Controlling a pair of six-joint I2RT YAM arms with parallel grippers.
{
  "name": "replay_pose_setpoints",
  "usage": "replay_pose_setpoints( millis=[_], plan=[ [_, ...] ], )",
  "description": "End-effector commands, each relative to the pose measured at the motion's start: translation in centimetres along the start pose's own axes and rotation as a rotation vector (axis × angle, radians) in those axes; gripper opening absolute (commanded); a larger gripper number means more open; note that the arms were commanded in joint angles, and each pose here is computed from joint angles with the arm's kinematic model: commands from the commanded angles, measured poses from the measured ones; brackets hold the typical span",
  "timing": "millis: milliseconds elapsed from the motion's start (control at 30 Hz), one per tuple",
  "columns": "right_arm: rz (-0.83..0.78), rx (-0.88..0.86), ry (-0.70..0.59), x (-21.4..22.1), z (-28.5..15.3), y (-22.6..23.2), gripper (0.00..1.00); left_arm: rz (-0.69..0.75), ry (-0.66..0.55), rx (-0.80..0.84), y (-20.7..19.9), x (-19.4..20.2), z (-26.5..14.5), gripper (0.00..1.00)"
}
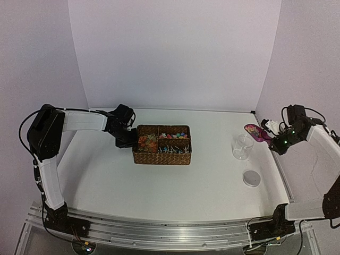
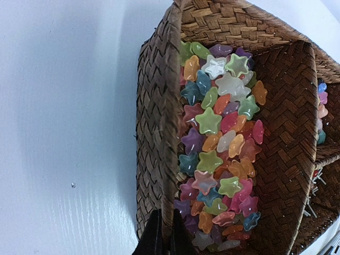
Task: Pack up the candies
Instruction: Place the fake candies in the packing bottle.
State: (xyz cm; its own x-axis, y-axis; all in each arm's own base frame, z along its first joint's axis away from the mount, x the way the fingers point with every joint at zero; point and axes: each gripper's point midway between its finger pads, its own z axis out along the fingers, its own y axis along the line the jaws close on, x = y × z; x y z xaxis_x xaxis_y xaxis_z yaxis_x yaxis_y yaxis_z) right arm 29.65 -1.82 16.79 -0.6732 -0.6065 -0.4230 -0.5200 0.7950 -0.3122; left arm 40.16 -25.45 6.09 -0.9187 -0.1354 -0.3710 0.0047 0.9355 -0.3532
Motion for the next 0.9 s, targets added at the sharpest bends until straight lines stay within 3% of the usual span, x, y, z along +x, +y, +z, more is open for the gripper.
replay_pose_setpoints(
  millis=[0,867],
  plan=[
    [-0.095,0.061,0.043,0.7,0.1,-1.2,0.0,-0.052,0.043,-0.088,3.3,1.2,0.8,0.0],
    [-0.349,0.127,0.195,-0.1,1.4,-3.7,0.0,-0.052,0.077,-0.093,3.4,1.7,1.6,0.0]
  ],
)
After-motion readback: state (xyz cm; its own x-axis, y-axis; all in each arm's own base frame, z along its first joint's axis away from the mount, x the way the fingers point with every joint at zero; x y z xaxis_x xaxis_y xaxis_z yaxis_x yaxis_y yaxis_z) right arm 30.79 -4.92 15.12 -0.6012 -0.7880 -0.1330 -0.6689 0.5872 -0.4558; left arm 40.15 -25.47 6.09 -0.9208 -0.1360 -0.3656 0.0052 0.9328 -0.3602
